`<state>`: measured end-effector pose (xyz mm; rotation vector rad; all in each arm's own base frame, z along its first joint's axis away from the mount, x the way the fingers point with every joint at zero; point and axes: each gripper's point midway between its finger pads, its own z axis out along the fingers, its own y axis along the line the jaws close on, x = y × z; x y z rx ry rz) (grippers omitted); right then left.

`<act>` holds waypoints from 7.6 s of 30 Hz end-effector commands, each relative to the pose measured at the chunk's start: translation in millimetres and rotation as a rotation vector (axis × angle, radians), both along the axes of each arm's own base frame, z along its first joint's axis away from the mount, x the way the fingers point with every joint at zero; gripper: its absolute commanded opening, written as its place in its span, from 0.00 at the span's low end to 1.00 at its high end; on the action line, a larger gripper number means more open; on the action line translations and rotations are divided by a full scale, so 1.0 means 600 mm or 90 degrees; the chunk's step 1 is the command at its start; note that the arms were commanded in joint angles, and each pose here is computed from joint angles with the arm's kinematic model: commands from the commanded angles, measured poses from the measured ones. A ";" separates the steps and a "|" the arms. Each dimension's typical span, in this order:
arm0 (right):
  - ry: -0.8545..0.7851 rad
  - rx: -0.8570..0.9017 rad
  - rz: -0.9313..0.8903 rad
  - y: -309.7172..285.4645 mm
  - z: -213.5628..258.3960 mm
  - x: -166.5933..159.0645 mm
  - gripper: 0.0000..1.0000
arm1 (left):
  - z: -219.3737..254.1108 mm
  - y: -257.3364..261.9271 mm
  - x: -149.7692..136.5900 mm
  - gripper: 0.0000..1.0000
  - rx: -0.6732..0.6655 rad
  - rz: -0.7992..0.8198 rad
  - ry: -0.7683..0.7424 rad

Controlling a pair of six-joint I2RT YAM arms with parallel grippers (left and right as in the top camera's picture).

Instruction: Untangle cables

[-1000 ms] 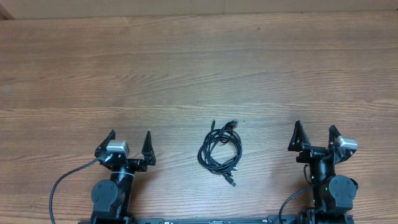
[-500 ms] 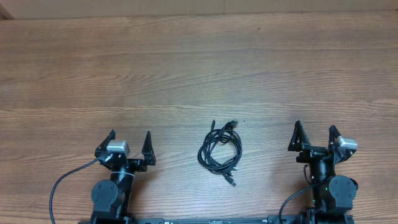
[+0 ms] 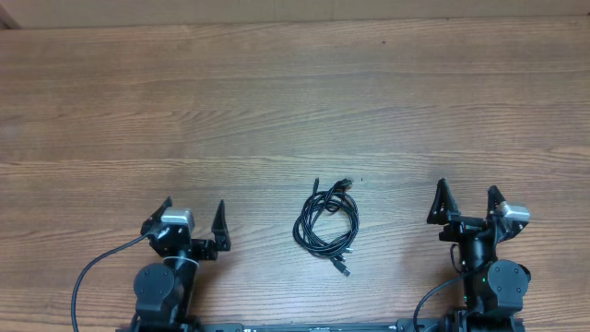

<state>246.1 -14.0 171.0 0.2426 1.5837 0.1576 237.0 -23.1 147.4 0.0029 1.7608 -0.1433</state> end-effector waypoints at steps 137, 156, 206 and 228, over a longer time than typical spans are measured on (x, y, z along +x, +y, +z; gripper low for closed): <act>-0.003 -0.003 0.000 0.000 -0.002 0.000 1.00 | -0.097 -0.279 -0.002 1.00 0.073 -0.231 0.681; -0.003 -0.003 0.001 0.000 -0.002 0.000 1.00 | -0.153 -0.290 -0.027 1.00 0.079 -0.161 0.749; -0.003 -0.003 0.000 0.000 -0.002 0.000 1.00 | -0.238 -0.309 -0.008 0.54 -0.007 0.052 0.760; -0.003 -0.003 0.000 0.000 -0.002 0.000 1.00 | -0.236 -0.315 0.000 0.09 -0.013 0.046 0.748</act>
